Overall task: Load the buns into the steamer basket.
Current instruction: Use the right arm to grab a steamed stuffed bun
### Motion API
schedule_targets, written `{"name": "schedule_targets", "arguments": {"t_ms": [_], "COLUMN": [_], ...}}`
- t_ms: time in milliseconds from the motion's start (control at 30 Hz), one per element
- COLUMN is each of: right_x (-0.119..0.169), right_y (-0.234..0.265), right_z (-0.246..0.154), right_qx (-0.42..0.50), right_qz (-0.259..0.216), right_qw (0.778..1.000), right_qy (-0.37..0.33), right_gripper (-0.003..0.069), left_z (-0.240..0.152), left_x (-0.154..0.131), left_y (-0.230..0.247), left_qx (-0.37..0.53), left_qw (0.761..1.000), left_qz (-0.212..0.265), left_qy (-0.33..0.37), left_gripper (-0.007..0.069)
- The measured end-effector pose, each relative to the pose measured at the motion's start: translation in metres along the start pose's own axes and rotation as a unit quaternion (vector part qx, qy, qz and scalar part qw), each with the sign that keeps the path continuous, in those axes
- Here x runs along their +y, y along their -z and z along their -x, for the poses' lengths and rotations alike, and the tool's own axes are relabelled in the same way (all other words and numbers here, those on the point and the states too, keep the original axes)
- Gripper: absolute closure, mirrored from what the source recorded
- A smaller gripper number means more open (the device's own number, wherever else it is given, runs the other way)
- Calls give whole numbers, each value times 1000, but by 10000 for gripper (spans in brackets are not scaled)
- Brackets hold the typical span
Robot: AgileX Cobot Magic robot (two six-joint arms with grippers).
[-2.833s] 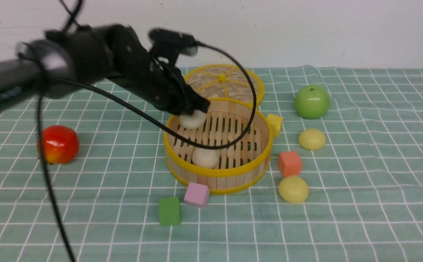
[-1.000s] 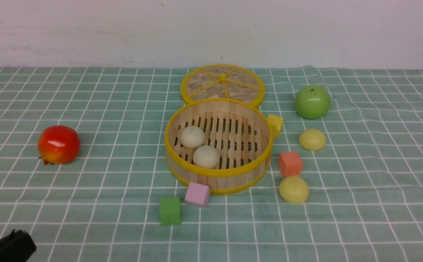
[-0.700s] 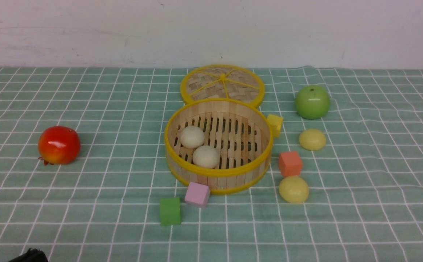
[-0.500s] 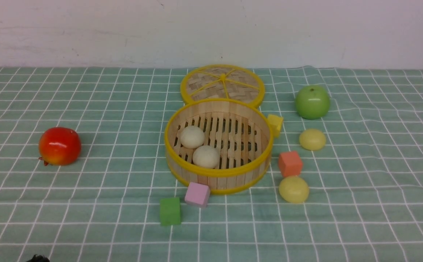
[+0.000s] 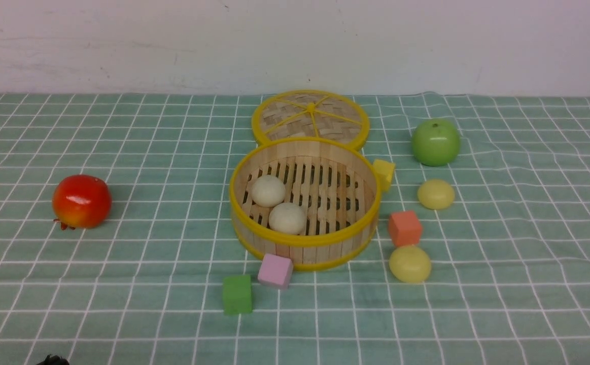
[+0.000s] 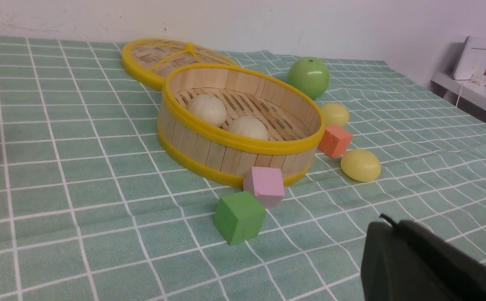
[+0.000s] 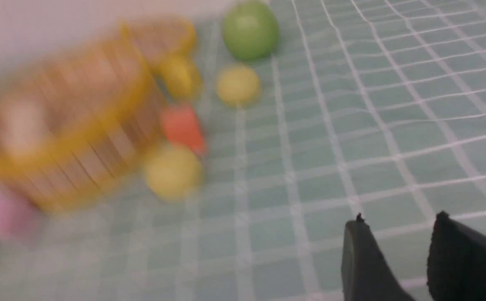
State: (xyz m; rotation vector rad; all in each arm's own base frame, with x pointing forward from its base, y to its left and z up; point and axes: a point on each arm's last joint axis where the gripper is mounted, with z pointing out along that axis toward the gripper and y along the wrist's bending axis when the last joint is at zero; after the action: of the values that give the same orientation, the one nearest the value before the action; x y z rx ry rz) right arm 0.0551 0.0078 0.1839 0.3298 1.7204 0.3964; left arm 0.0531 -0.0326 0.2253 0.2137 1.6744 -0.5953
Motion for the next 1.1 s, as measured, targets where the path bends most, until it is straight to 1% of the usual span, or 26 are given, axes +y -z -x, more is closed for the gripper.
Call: {"name": "schedule_targets", "arguments": {"t_ms": [100,167,200,233,300,367,400,433,467,533,567,600,667,700,733,767,800,867,933,1000,1100], "right_x": [3,4,4,4,5,13,14,30,39,52,55,63,65,65,64,61,59,58,67,76,98], "right_y": [0,1,1,1,1,3,4,5,4,-3,-6,-20,-43,-46,-60,-79,-93,-118,-144,-163,-193], "right_z": [7,10,11,13,14,19,21,35,44,60,63,77,88,90,94,98,98,99,99,96,91], "right_qx": [-33,-51,-54,-63,-68,-36,-37,20,63,145,166,251,340,344,374,405,424,448,460,468,479], "right_qz": [22,31,33,39,43,54,54,61,63,65,63,57,35,32,18,4,-5,-11,1,12,34], "right_qw": [991,982,980,972,967,976,977,989,991,987,984,966,938,936,924,910,902,890,883,877,865], "right_qy": [-126,-178,-189,-222,-242,-209,-203,-135,-95,-39,-23,20,60,63,75,82,81,80,91,106,145], "right_gripper": [419,419,419,419,419,419,419,419,419,419,419,419,431,431,447,478,505,561,605,620,620], "left_z": [0,0,0,0,0,0,0,0,0,0,0,0,0,0,0,0,0,0,0,0,0], "left_x": [0,0,0,0,0,0,0,0,0,0,0,0,0,0,0,0,0,0,0,0,0], "left_y": [0,0,0,0,0,0,0,0,0,0,0,0,0,0,0,0,0,0,0,0,0], "left_qx": [0,0,0,0,0,0,0,0,0,0,0,0,0,0,0,0,0,0,0,0,0], "left_qw": [1000,1000,1000,1000,1000,1000,1000,1000,1000,1000,1000,1000,1000,1000,1000,1000,1000,1000,1000,1000,1000], "left_qz": [0,0,0,0,0,0,0,0,0,0,0,0,0,0,0,0,0,0,0,0,0], "left_qy": [0,0,0,0,0,0,0,0,0,0,0,0,0,0,0,0,0,0,0,0,0], "left_gripper": [638,638,638,638,638,638,638,638,638,638,638,638,638,638,638,638,638,638,638,638,638]}}
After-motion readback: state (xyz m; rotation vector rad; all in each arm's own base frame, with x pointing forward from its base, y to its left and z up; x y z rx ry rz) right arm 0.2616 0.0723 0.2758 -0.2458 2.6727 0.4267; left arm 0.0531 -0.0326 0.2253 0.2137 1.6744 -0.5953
